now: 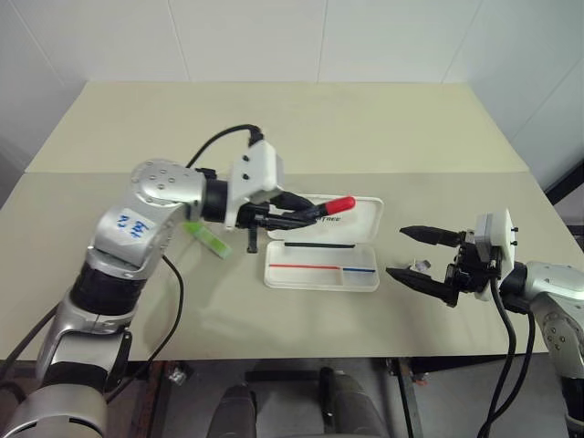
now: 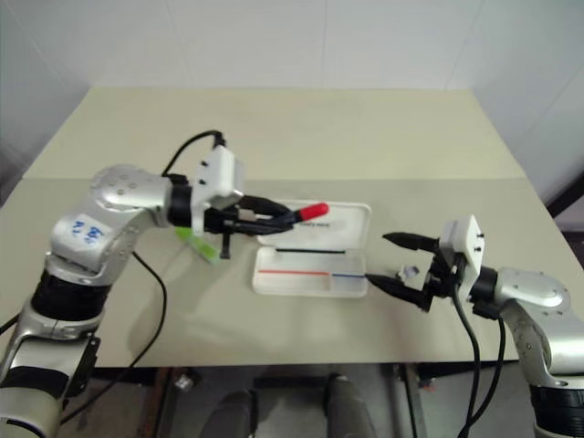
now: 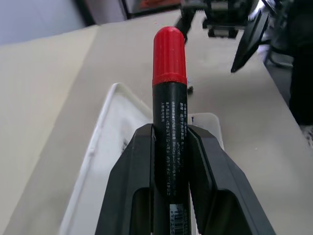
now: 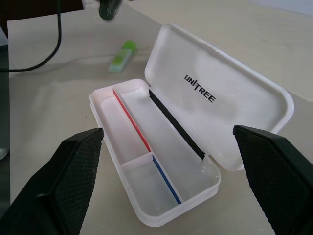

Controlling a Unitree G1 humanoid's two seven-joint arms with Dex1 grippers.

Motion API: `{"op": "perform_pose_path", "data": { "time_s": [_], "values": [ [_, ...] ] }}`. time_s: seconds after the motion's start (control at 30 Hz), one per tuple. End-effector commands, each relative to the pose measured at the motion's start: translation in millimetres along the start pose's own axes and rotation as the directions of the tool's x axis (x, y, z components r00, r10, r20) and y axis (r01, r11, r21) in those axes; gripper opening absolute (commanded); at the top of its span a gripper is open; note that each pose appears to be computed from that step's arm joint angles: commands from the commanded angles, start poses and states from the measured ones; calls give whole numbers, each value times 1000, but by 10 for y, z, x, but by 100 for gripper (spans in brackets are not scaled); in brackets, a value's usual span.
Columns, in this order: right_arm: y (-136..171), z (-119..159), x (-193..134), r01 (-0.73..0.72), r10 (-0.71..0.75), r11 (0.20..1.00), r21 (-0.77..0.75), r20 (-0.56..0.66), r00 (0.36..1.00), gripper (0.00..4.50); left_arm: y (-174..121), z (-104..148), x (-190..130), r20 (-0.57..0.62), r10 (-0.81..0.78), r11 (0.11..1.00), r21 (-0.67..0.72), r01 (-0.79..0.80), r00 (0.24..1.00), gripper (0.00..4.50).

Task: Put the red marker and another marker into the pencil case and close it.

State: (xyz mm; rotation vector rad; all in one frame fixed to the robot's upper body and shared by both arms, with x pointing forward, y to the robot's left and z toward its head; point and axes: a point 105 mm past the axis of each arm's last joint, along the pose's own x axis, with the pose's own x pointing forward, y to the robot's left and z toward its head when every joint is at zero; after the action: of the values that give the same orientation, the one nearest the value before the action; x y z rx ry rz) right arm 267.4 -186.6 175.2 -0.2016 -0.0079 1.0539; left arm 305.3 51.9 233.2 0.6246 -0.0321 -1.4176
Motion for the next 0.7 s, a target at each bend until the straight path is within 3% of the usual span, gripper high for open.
{"op": "perform_pose_path", "data": {
  "time_s": [0.03,0.27,0.7],
  "values": [
    [13,117,-46,27,-26,999,-42,32,999,450,37,-51,118,-59,-12,998,68,16,998,61],
    [17,103,-52,47,-46,998,-40,33,998,450,154,-187,428,-133,-24,988,146,44,991,61],
    [47,81,-58,74,-73,997,-36,36,997,450,58,-310,798,-204,-81,974,192,121,976,61]
  ]
}}
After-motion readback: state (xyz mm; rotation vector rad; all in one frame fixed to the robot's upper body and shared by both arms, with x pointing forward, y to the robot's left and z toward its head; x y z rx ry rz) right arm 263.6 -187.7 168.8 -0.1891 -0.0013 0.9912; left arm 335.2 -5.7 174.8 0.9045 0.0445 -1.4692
